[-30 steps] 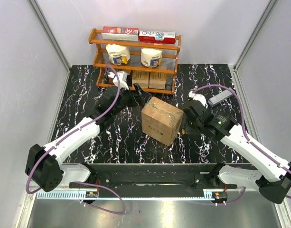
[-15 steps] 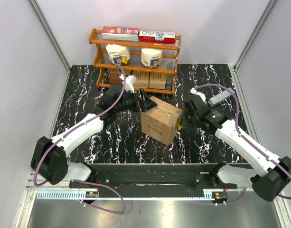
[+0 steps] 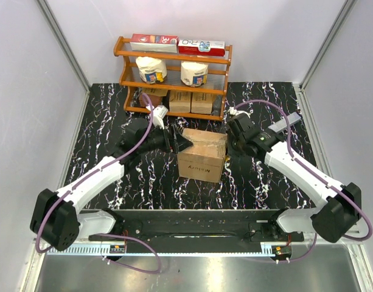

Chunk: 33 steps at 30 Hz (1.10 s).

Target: Unpack the express box

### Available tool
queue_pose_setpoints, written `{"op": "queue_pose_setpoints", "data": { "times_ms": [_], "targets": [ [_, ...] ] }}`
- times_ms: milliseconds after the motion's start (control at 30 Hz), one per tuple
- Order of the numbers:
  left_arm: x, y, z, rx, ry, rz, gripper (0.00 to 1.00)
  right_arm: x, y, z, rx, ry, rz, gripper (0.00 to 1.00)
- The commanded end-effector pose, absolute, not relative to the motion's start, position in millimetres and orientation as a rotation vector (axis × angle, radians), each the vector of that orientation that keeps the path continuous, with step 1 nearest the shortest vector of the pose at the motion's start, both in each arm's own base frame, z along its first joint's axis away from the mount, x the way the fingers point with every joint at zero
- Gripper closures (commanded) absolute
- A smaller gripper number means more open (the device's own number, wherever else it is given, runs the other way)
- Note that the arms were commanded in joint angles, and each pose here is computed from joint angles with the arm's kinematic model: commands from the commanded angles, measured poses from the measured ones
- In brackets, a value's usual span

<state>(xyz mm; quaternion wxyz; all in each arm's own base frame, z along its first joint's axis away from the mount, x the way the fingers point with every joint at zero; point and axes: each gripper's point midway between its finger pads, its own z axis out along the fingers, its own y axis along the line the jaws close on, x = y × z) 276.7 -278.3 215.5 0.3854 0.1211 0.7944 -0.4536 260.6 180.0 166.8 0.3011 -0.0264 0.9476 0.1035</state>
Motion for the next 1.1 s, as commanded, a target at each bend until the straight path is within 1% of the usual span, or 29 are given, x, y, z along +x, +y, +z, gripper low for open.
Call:
{"op": "queue_pose_setpoints", "data": {
  "times_ms": [0, 133, 200, 267, 333, 467, 500, 567, 600, 733, 833, 900, 1000, 1067],
  "targets": [
    [239, -282, 221, 0.398, 2.005, -1.266, 0.18, 300, 238, 216, -0.204, 2.294, 0.544, 1.00],
    [235, -266, 223, 0.367, 1.997, -1.184, 0.18, 299, 251, 220, -0.228, 2.291, 0.621, 1.00],
    [238, -258, 230, 0.350, 1.973, -1.124, 0.16, 297, 253, 221, -0.213, 2.286, 0.654, 1.00],
    [242, -251, 237, 0.345, 1.949, -1.072, 0.12, 296, 253, 223, -0.200, 2.281, 0.659, 1.00],
    [254, -243, 244, 0.303, 1.941, -0.990, 0.08, 298, 246, 224, -0.170, 2.273, 0.619, 1.00],
    [275, -235, 261, 0.280, 1.916, -0.877, 0.03, 303, 222, 229, -0.084, 2.271, 0.482, 1.00],
    [280, -235, 274, 0.282, 1.899, -0.866, 0.03, 305, 219, 235, -0.069, 2.259, 0.468, 1.00],
    [292, -234, 275, 0.280, 1.917, -0.816, 0.02, 306, 209, 243, -0.027, 2.231, 0.426, 1.00],
    [297, -231, 284, 0.263, 1.913, -0.785, 0.02, 307, 206, 246, -0.014, 2.223, 0.417, 1.00],
    [318, -217, 282, 0.199, 1.950, -0.653, 0.01, 304, 198, 266, 0.018, 2.167, 0.427, 1.00],
    [322, -217, 290, 0.233, 1.915, -0.643, 0.01, 300, 197, 281, 0.031, 2.130, 0.458, 1.00],
    [319, -231, 301, 0.306, 1.871, -0.712, 0.01, 298, 198, 286, 0.033, 2.111, 0.485, 1.00],
    [320, -249, 301, 0.402, 1.872, -0.777, 0.01, 290, 199, 299, 0.035, 2.058, 0.556, 1.00],
    [328, -251, 287, 0.385, 1.921, -0.761, 0.02, 286, 198, 308, 0.053, 2.026, 0.596, 1.00]
  ]
}}
